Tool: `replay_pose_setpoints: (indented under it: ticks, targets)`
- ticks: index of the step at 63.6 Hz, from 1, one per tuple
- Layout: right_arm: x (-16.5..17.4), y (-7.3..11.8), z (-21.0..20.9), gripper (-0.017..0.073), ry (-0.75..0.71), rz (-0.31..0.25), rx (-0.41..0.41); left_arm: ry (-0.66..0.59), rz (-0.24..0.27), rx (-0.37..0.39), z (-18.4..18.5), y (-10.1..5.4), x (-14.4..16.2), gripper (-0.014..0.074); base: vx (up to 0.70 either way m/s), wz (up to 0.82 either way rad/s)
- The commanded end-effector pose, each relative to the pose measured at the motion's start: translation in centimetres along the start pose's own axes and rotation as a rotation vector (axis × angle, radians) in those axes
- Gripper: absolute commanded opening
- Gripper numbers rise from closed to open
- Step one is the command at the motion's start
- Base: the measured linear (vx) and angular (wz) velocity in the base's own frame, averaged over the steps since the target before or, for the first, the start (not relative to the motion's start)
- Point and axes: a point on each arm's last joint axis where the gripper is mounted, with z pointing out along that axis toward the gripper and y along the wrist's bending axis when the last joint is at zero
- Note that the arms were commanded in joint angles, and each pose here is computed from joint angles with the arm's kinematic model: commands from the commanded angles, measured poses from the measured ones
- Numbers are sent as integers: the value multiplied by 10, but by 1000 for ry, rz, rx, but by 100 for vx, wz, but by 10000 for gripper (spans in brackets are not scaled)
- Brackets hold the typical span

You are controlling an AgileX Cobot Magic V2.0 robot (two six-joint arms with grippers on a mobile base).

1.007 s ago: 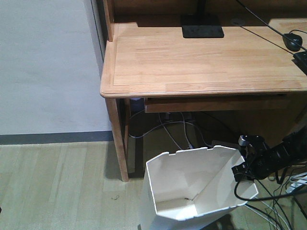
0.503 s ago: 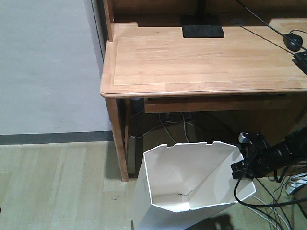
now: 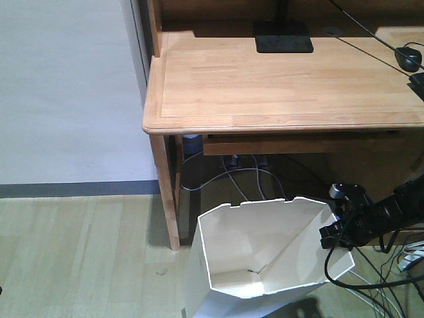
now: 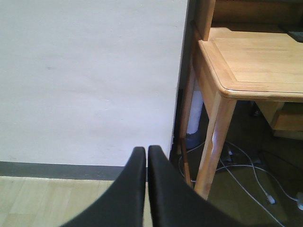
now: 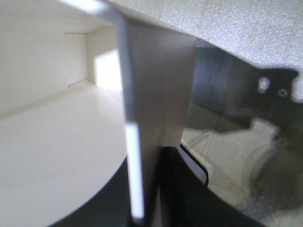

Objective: Move trash bin to bedside with robot
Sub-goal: 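Hold the bin in the right gripper while driving away from the desk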

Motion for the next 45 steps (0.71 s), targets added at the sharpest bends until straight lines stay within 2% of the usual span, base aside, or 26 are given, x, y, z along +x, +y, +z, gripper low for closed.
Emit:
replay_pose_setpoints:
  ticks: [1,23,45]
  targets:
    - [-16,21,-24,-5,-81,-1,-172,-76,-6,11,-1,-1,-5,-6,-2,7]
    - [-16,21,-24,-5,-81,-1,-172,-76,-6,11,-1,-1,-5,-6,-3,16]
    - [-16,21,-24,-5,-81,-1,-172,-76,-6,11,-1,-1,-5,-6,-5,45]
